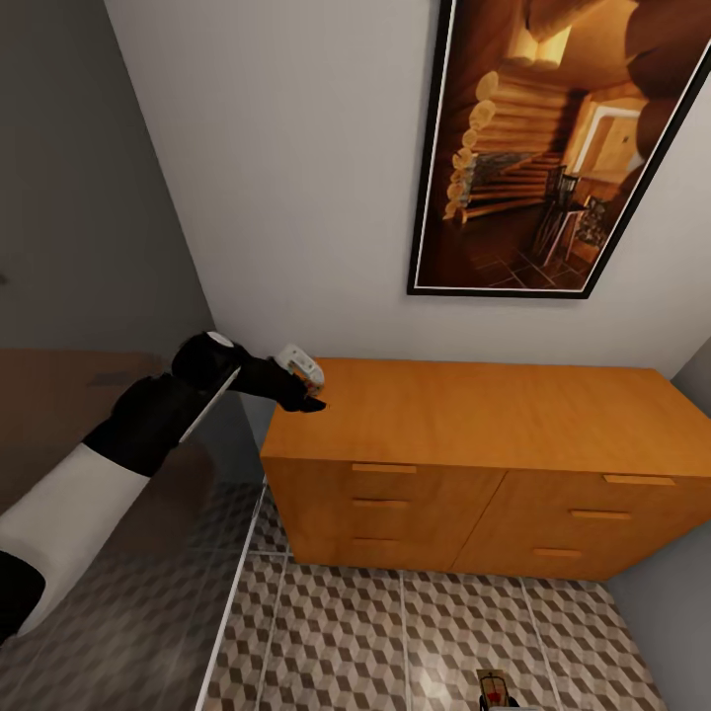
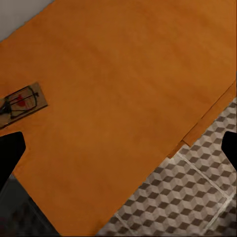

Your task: Take the four mousetraps from the cabinet in the bathroom and place them on the bathroom floor. Make sure all four end up on the same floor surface, and ensure that at least two of them are either under or directly next to the same bathroom sink.

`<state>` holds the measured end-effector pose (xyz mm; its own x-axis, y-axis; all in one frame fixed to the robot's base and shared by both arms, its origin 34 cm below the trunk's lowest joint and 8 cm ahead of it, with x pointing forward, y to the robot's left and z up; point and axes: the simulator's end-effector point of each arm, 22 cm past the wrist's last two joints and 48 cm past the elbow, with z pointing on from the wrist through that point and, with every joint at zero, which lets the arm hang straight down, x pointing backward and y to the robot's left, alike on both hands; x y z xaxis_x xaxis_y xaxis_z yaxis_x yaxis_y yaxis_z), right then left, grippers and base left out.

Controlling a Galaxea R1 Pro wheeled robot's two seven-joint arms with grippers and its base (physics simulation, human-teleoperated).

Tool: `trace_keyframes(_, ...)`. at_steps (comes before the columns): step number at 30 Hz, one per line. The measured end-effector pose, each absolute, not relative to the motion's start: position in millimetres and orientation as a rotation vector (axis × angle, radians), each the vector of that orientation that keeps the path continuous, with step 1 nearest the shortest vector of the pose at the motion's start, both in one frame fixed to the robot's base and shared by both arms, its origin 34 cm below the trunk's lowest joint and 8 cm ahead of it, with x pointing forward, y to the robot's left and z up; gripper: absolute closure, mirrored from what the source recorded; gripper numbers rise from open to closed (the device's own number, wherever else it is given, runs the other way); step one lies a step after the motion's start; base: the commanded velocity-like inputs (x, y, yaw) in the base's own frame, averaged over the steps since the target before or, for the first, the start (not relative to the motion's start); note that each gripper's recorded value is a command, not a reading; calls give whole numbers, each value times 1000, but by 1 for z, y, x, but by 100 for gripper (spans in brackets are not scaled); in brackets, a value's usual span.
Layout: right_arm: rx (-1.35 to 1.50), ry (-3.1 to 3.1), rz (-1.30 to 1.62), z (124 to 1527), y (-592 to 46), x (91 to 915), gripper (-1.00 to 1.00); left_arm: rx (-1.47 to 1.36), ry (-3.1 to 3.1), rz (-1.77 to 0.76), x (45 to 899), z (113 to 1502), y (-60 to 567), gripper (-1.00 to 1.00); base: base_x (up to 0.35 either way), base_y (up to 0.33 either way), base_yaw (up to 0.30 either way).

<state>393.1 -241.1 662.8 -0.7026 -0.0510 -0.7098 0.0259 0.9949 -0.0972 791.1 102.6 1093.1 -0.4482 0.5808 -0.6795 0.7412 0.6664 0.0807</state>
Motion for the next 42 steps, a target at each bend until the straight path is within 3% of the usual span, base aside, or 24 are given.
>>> trace_keyframes(12,-17,2346,-127,663,-241,393,100,1060,2135,67,821,1104,116,-100,0,0,0)
trace_keyframes(27,-18,2346,-127,663,-241,393,100,957,1871,900,870,1181,151,-100,0,0,0)
trace_keyframes(35,-18,2346,-126,663,-241,393,100,883,1799,1001,875,1204,158,-100,0,0,0)
trace_keyframes(42,-18,2346,-126,663,-241,393,100,899,1890,882,877,1185,166,-100,0,0,0)
